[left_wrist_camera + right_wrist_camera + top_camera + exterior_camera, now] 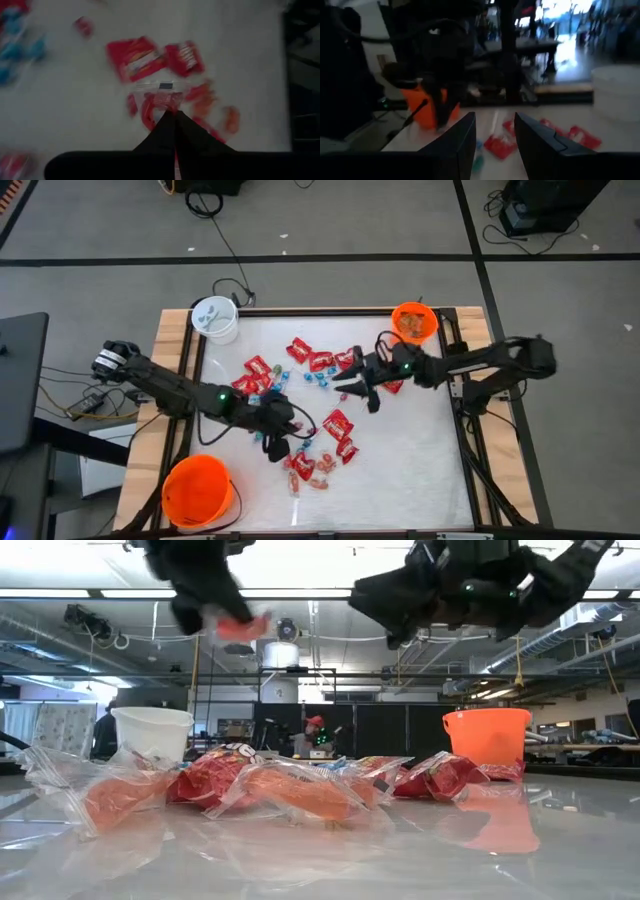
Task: Sort candy by brand, put in halloween buckets
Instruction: Put the left red gummy into the top orange bucket
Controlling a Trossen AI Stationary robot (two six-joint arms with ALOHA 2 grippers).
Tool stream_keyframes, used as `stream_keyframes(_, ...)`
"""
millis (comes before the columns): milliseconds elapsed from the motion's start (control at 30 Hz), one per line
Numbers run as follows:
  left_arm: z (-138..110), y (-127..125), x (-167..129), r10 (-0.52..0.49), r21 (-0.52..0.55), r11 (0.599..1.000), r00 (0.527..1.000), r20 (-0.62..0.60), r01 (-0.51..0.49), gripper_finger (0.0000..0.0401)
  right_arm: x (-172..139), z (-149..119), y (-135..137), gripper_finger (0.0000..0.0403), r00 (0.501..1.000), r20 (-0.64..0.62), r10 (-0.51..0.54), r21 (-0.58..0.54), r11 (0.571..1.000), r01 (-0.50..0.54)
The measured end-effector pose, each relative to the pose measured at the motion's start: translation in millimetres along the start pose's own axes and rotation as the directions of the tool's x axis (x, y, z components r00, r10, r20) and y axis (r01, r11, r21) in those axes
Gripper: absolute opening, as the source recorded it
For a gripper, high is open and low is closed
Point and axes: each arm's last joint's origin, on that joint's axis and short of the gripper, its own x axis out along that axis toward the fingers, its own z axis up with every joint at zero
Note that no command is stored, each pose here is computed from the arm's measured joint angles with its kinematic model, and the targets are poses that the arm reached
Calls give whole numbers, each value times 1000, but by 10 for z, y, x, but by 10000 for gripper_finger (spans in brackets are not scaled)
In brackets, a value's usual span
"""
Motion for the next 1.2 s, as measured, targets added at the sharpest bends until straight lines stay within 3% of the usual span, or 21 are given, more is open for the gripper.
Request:
stream_keyframes(267, 264, 269, 50, -18, 51, 999, 995, 94, 13, 4, 189, -267, 110, 147, 996, 10, 85, -126, 988, -83)
stream_keyframes(467, 508, 497, 166, -189, 238, 961, 965, 182, 143, 4, 254, -228, 161, 147, 994, 19, 104, -166, 981, -100)
stream_keyframes(667, 630, 738, 403, -284, 245, 941, 936, 209, 231, 4, 268, -231, 203, 147, 993, 13, 118, -205, 972, -113)
stream_keyframes(767, 632, 800, 452, -282, 255, 940, 938, 202, 227, 4, 269, -257, 196, 146, 995, -12, 103, -207, 973, -103)
stream_keyframes(933, 635, 838, 455, -262, 280, 939, 944, 202, 200, 5, 225, -259, 113, 145, 997, -78, -12, -219, 976, -6)
stream_keyframes(1200, 681, 825, 442, -252, 358, 922, 933, 257, 150, 6, 105, -225, 67, 145, 980, -199, 12, -162, 986, -44)
